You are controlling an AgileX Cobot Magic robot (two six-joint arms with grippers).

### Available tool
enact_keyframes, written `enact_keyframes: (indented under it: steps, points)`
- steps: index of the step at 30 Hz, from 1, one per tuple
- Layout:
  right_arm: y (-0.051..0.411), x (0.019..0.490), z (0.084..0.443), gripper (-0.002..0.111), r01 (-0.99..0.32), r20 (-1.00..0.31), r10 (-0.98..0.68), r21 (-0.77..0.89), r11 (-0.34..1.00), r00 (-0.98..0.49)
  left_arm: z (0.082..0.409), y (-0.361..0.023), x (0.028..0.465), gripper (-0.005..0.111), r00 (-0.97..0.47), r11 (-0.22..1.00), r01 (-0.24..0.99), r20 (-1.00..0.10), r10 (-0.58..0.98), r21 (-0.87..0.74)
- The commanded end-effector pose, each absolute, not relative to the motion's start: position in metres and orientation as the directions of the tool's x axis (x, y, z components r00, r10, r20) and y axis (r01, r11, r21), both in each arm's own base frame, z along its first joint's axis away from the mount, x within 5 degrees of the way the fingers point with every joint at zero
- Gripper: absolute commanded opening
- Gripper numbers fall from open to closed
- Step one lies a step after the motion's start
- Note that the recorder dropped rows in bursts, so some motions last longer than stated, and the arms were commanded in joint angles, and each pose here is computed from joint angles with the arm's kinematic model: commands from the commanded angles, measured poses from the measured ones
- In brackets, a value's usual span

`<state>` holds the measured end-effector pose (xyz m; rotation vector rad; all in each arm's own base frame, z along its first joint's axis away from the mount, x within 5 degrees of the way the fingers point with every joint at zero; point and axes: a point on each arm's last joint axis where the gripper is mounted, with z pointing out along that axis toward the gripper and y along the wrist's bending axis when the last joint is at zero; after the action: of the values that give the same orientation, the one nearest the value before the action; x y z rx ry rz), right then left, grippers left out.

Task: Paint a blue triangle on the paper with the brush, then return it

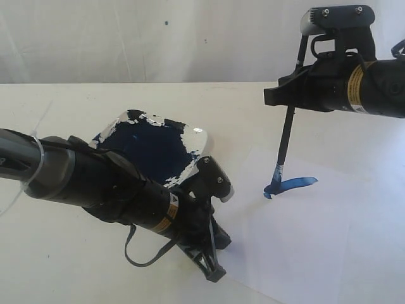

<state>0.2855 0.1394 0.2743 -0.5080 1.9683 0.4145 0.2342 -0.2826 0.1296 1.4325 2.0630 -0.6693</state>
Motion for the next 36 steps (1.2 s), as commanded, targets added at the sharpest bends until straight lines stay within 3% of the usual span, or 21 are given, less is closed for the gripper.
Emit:
enact_keyframes:
  steps: [1,36]
  points:
    - [0.1369,0.2844,0.2782,0.0,-0.499,-0.907,-0.151,0.074,0.863,-0.394,0.1306,-0.2837,0.2342,0.0,-0.275,0.304,0.949,-0.674,0.686,-0.077]
    - [0.1347,0.2838,0.278,0.0,-0.455,-0.9,-0.088,0.13,0.881,-0.428,0.1306,-0.2837,0.2342,0.0,-0.275,0.304,0.949,-0.674,0.686,-0.077]
